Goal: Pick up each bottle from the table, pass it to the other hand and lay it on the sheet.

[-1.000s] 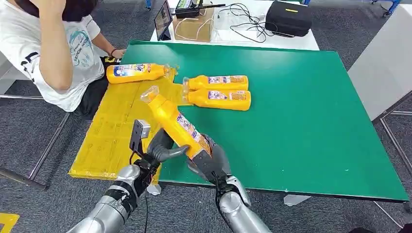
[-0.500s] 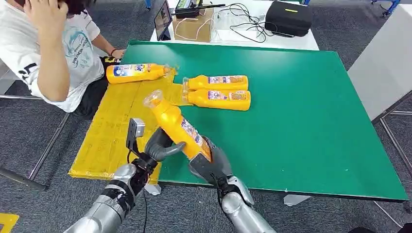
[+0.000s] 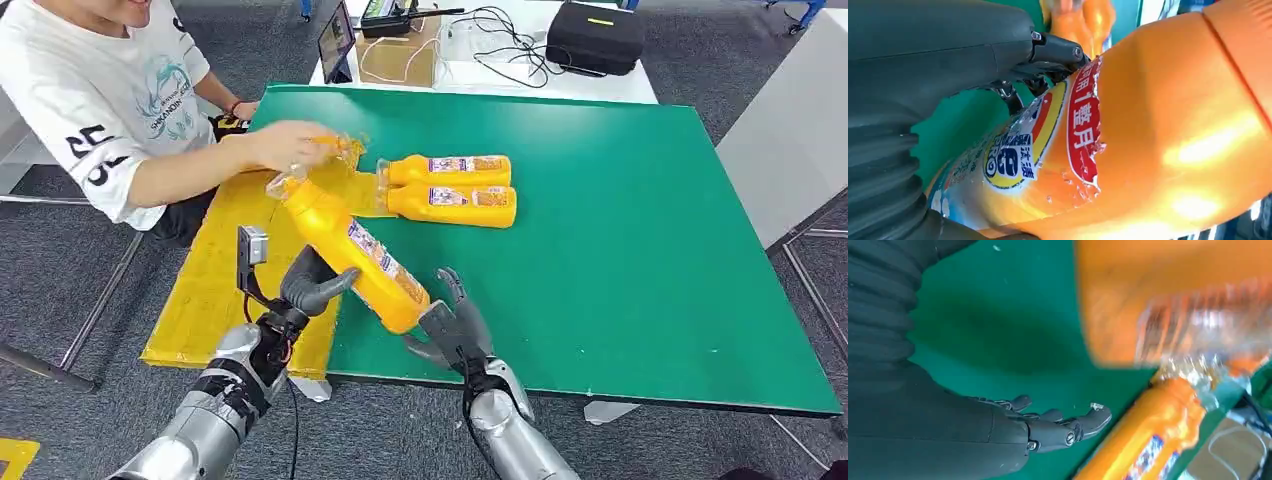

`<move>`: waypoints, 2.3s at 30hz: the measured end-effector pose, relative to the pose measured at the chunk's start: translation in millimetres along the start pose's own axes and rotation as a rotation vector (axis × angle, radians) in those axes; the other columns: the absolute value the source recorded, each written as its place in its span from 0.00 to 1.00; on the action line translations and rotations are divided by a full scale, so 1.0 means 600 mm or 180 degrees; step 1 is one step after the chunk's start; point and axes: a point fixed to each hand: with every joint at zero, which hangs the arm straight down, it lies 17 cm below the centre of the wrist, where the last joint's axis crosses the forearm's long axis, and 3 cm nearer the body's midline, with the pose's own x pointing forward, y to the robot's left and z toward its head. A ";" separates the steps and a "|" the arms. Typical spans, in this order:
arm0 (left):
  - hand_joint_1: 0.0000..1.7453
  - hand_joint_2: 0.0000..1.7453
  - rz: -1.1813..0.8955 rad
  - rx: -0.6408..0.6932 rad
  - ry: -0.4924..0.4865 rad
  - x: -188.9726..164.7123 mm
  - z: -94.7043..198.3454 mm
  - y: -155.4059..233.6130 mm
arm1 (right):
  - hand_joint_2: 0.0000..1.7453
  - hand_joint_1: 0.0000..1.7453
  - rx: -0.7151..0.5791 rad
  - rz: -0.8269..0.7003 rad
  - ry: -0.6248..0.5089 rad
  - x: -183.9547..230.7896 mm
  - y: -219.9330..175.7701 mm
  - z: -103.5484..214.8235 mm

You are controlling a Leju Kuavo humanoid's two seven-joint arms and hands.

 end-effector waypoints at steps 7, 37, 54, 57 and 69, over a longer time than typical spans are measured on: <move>1.00 1.00 -0.1499 0.0429 -0.0206 0.049 -0.016 0.087 | 1.00 0.00 -0.0204 -0.0113 -0.0089 0.013 -0.038 -0.005; 1.00 1.00 -0.6595 -0.0708 0.1695 0.038 -0.004 0.335 | 1.00 0.00 -0.0312 -0.0574 -0.0500 0.090 -0.068 -0.011; 0.00 1.00 -0.6756 -0.1089 0.1953 -0.004 0.047 0.363 | 1.00 0.00 -0.0134 -0.0398 -0.0544 0.108 -0.049 -0.024; 0.00 1.00 -0.6683 -0.1079 0.1771 -0.007 0.045 0.351 | 1.00 0.00 -0.0082 -0.0254 -0.0499 0.101 -0.044 -0.028; 0.00 1.00 -0.6122 -0.0748 0.0800 -0.004 0.062 0.305 | 1.00 0.00 0.0013 0.0582 -0.0335 0.053 -0.051 -0.028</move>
